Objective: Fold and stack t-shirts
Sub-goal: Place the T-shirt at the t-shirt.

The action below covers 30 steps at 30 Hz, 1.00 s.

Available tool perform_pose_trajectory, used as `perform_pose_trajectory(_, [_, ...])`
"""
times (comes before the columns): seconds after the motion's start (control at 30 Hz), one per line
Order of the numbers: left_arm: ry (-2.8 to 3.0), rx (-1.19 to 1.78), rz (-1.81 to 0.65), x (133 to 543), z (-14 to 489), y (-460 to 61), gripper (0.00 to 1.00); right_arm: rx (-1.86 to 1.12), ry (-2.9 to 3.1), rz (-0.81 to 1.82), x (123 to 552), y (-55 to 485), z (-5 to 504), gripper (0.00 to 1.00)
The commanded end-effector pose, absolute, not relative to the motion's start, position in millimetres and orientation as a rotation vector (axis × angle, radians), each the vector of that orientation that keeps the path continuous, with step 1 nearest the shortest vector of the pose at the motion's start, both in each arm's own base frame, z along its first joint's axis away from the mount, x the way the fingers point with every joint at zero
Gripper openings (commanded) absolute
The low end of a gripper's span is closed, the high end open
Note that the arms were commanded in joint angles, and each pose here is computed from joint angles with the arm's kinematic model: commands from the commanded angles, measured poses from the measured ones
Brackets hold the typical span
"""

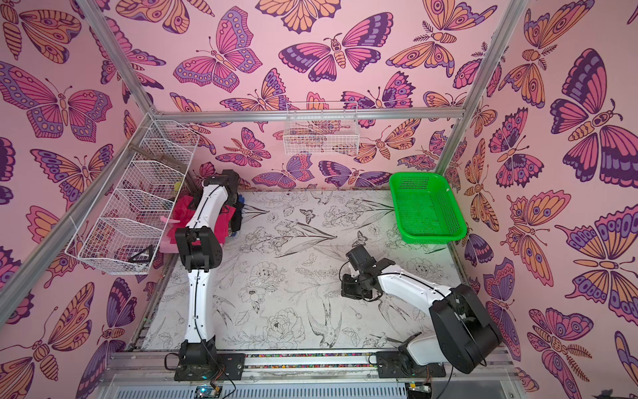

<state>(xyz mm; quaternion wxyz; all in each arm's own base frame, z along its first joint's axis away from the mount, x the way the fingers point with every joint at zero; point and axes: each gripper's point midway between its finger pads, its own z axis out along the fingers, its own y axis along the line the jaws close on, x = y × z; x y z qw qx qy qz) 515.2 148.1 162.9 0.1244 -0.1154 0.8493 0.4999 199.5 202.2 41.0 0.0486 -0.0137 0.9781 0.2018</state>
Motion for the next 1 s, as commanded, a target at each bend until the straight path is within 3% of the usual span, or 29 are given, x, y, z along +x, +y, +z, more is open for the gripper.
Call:
perform_pose_trajectory(0.0, [2.462,-0.353,1.5,509,169,157,0.45,-0.05,2.993,0.597,197,198,37,0.0])
perform_pose_trajectory(0.4, [2.588,-0.452,1.525,480,131,203,0.22,-0.059,2.99,0.59,199,198,40,0.0])
perform_pose_trajectory(0.8, [2.58,-0.51,1.527,475,133,219,0.21,-0.063,2.992,0.578,199,197,40,0.0])
perform_pose_trajectory(0.97, [2.556,-0.533,1.488,477,148,216,0.27,-0.064,2.992,0.577,200,197,41,0.0])
